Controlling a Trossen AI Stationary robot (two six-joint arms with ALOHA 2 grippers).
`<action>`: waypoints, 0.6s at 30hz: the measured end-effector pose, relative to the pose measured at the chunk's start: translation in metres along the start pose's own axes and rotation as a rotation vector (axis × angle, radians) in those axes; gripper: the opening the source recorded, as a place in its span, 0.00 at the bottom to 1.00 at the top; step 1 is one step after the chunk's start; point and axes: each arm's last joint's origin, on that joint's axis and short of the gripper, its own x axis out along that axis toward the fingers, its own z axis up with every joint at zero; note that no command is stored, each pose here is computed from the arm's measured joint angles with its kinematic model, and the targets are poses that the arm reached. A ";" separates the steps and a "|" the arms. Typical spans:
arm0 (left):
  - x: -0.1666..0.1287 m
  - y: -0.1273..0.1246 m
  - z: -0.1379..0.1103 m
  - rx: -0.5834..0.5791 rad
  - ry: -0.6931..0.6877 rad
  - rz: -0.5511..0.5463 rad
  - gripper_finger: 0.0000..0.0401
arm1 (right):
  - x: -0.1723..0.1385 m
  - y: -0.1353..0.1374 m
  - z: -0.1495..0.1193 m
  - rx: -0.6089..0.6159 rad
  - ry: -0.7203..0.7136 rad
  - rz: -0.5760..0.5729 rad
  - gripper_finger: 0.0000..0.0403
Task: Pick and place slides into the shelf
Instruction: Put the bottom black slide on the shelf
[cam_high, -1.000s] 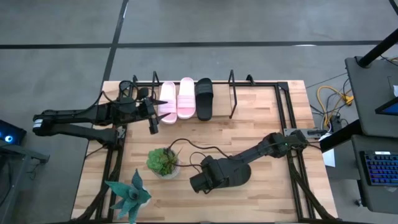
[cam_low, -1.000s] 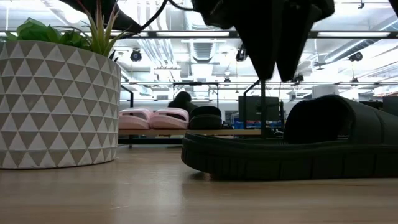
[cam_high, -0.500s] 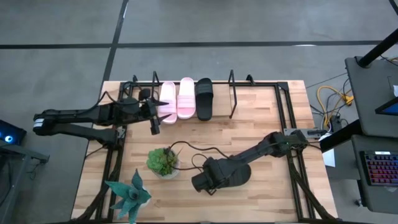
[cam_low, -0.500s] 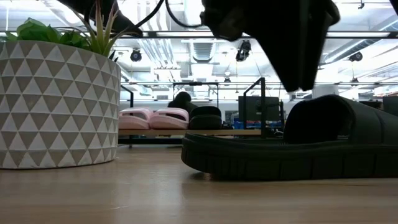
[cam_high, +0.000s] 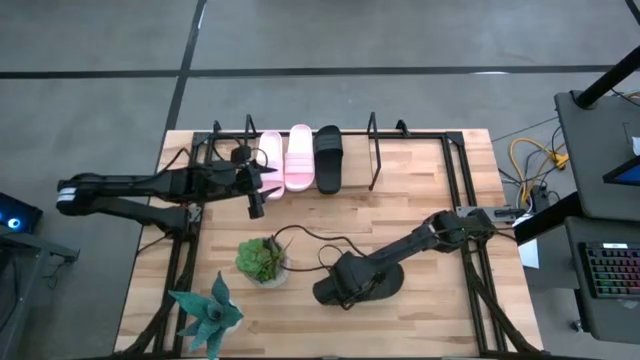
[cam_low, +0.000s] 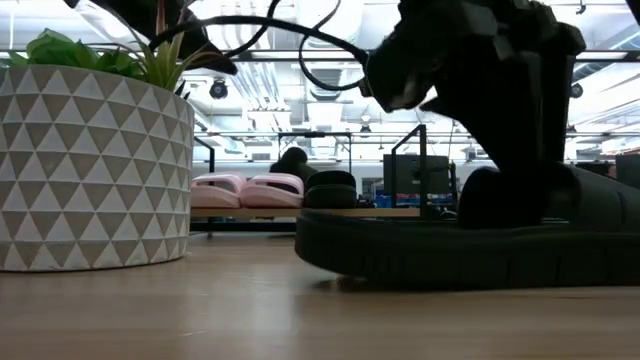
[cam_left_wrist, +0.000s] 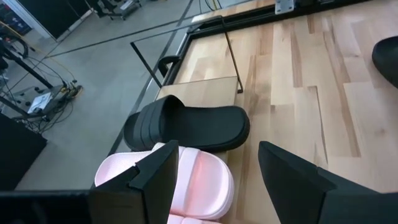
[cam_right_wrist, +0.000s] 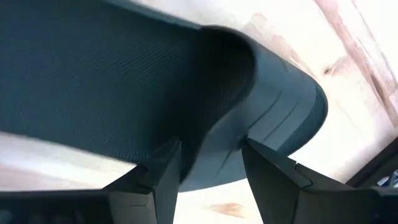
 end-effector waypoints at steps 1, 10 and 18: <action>0.001 0.000 0.000 0.001 0.004 -0.001 0.51 | 0.001 0.000 0.000 0.008 0.001 -0.004 0.41; 0.005 -0.002 -0.001 0.007 0.020 -0.005 0.51 | 0.024 -0.006 0.001 0.102 0.120 -0.082 0.41; 0.002 -0.001 0.000 0.003 0.008 -0.002 0.51 | 0.032 -0.008 0.000 0.120 0.165 -0.105 0.41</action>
